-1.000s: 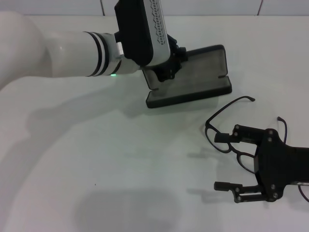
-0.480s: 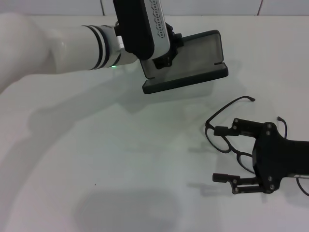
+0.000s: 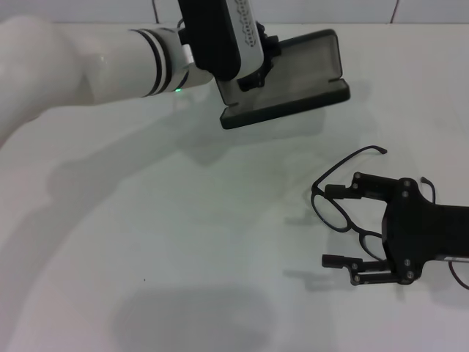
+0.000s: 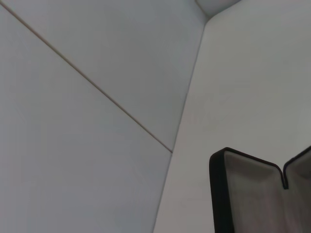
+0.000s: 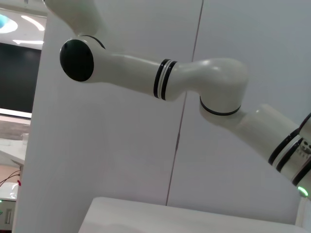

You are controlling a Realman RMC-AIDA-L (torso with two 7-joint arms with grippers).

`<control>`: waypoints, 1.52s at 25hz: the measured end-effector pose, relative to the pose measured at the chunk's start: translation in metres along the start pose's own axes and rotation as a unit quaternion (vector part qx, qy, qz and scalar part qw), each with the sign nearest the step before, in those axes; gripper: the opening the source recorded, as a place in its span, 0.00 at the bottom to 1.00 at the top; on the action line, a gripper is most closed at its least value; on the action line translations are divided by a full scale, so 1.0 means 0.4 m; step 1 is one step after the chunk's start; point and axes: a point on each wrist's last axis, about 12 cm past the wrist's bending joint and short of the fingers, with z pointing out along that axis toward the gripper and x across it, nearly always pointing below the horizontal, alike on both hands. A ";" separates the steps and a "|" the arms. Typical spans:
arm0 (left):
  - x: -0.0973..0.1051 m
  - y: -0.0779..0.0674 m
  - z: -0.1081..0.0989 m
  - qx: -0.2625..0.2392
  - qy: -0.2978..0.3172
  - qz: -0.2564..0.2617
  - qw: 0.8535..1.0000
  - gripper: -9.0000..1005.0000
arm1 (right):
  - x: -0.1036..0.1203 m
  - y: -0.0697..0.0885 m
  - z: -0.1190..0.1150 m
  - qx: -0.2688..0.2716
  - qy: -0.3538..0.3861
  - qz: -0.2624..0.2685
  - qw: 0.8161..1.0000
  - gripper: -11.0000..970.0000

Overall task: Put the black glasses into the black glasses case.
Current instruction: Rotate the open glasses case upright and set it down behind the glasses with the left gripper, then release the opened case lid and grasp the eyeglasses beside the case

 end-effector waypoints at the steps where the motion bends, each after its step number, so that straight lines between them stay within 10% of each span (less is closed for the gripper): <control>1: -0.003 0.004 0.001 -0.001 -0.001 0.000 1.000 0.11 | -0.001 -0.002 0.000 -0.001 0.000 -0.001 1.000 0.81; 18: -0.026 -0.002 0.006 0.061 -0.002 -0.008 0.998 0.23 | 0.003 0.001 -0.004 0.002 0.003 0.005 1.000 0.81; 28: -0.034 0.054 0.000 0.084 0.006 -0.111 0.990 0.65 | 0.003 0.004 0.006 0.000 -0.003 0.006 1.000 0.81; 38: 0.057 0.112 -0.078 0.071 -0.135 -0.395 0.906 0.71 | -0.029 -0.065 -0.022 0.078 0.002 0.086 0.993 0.81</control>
